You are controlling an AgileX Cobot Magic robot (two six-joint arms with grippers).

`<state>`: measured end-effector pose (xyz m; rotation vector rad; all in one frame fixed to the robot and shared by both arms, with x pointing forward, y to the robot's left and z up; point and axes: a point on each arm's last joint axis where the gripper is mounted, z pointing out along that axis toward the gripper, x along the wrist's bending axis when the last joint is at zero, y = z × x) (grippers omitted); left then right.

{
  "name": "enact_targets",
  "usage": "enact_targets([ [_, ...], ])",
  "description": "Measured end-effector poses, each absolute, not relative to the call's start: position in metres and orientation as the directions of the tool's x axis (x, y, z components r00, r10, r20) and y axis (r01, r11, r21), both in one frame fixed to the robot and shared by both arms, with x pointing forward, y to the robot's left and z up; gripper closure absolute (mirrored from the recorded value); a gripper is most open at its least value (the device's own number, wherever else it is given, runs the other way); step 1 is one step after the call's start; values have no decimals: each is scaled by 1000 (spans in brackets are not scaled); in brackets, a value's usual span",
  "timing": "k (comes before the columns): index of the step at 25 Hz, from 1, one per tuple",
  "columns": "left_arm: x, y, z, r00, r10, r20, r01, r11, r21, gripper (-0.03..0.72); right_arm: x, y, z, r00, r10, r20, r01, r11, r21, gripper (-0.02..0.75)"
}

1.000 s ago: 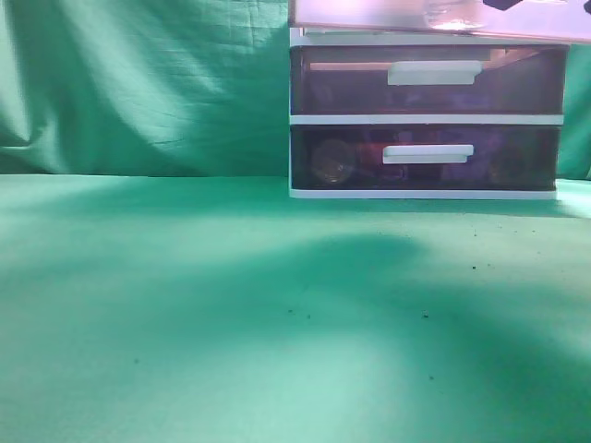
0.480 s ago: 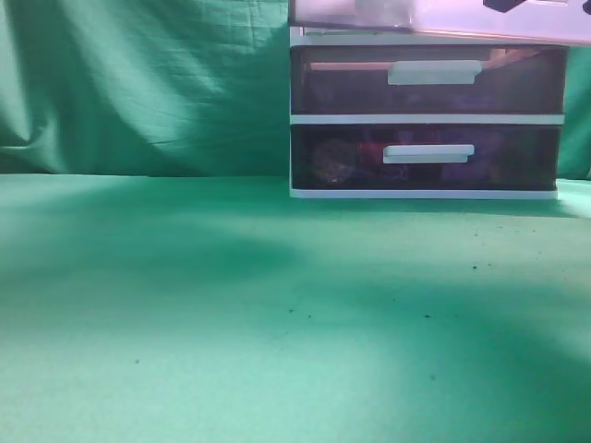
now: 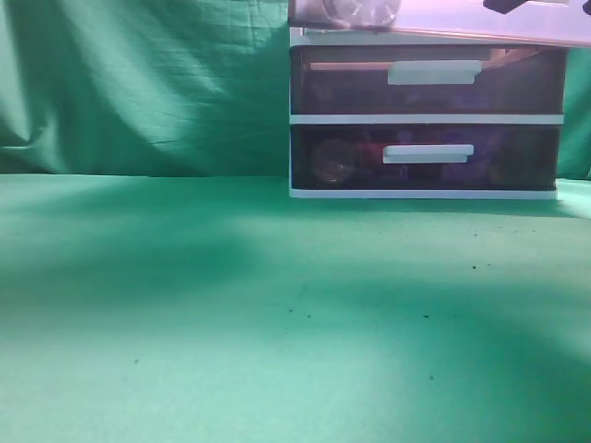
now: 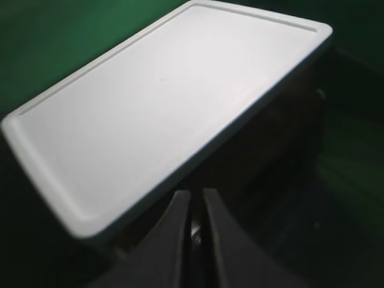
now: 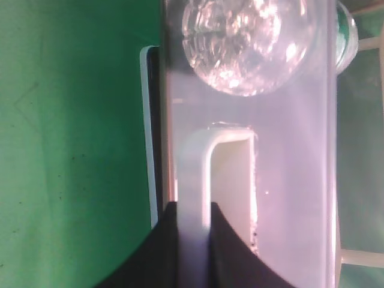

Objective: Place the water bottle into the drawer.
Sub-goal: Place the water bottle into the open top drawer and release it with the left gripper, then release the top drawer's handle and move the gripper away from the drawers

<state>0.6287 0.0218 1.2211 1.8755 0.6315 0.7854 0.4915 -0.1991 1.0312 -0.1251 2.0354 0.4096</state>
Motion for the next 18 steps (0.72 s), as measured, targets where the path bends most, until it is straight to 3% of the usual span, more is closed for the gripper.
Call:
enact_targets([
  [5, 585, 78, 1270, 507, 805, 308, 237, -474, 848, 688, 494, -198, 1037, -433, 153, -888, -258, 923, 285, 654],
  [9, 550, 112, 1305, 425, 848, 317, 266, -452, 851, 688, 501, -196, 1053, -408, 217, -887, -240, 912, 334, 654],
  [14, 501, 145, 1343, 414, 868, 275, 238, -394, 888, 688, 515, -190, 1078, -419, 127, -899, -260, 932, 253, 654],
  [18, 481, 156, 1335, 452, 854, 258, 292, -415, 861, 688, 533, -183, 1090, -442, 49, -896, -280, 941, 189, 654],
])
